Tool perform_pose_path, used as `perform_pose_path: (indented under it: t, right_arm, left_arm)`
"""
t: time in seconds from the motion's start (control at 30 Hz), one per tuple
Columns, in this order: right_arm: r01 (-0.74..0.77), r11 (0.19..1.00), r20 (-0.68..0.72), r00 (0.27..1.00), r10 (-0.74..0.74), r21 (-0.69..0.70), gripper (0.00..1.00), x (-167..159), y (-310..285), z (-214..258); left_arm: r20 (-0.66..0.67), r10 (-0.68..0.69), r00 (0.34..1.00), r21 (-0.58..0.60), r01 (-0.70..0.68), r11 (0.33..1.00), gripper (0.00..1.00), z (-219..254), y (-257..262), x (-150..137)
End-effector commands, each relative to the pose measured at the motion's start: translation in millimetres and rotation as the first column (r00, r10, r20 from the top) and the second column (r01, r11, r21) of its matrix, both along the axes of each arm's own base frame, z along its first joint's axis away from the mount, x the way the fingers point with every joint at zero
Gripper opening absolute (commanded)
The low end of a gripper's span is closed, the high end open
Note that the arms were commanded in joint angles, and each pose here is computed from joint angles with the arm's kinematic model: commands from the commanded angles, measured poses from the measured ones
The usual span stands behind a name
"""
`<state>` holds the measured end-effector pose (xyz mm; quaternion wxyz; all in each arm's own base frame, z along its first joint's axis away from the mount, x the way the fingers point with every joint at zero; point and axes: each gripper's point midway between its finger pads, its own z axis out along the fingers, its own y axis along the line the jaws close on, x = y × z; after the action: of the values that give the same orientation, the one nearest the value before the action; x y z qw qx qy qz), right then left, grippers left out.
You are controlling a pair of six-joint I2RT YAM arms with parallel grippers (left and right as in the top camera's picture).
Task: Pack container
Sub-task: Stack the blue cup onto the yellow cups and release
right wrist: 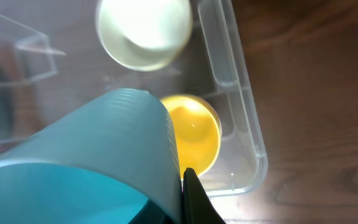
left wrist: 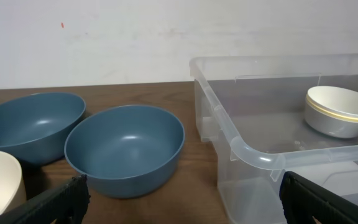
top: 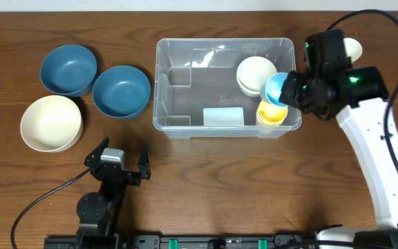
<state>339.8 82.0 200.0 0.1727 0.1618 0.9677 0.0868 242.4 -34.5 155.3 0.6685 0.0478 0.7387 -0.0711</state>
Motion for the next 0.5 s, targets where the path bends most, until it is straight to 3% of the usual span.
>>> perform_pose_path:
  t: [0.0, 0.27, 0.3, 0.37, 0.4, 0.47]
  right_arm:
    - [0.012, 1.0, -0.058, 0.998, -0.013, -0.027, 0.01, -8.8, -1.2, -19.6]
    - [0.014, 0.999, -0.108, 0.994, -0.019, -0.052, 0.02, -18.9, -5.7, -39.7]
    - [0.014, 0.999, -0.109, 0.994, -0.02, -0.052, 0.06, -19.3, -5.8, -40.9]
    - [0.014, 0.999, -0.106, 0.994, -0.019, -0.051, 0.3, -18.5, -5.6, -41.2]
    - [0.014, 0.999, -0.101, 0.995, -0.019, -0.05, 0.38, -17.3, -5.3, -40.8]
    - [0.013, 0.999, -0.086, 0.996, -0.017, -0.045, 0.43, -13.6, -4.2, -39.6]
  left_arm:
    - [-0.043, -0.012, 0.999, 0.018, 0.013, 1.0, 0.98, -15.6, -1.4, -0.9]
    - [-0.043, -0.012, 0.999, 0.018, 0.013, 1.0, 0.98, -15.6, -1.4, -0.9]
    - [-0.043, -0.012, 0.999, 0.018, 0.013, 1.0, 0.98, -15.6, -1.4, -0.9]
    - [-0.043, -0.012, 0.999, 0.018, 0.013, 1.0, 0.98, -15.6, -1.4, -0.9]
    - [-0.043, -0.012, 0.999, 0.018, 0.013, 1.0, 0.98, -15.6, -1.4, -0.9]
    - [-0.043, -0.012, 0.999, 0.018, 0.013, 1.0, 0.98, -15.6, -1.4, -0.9]
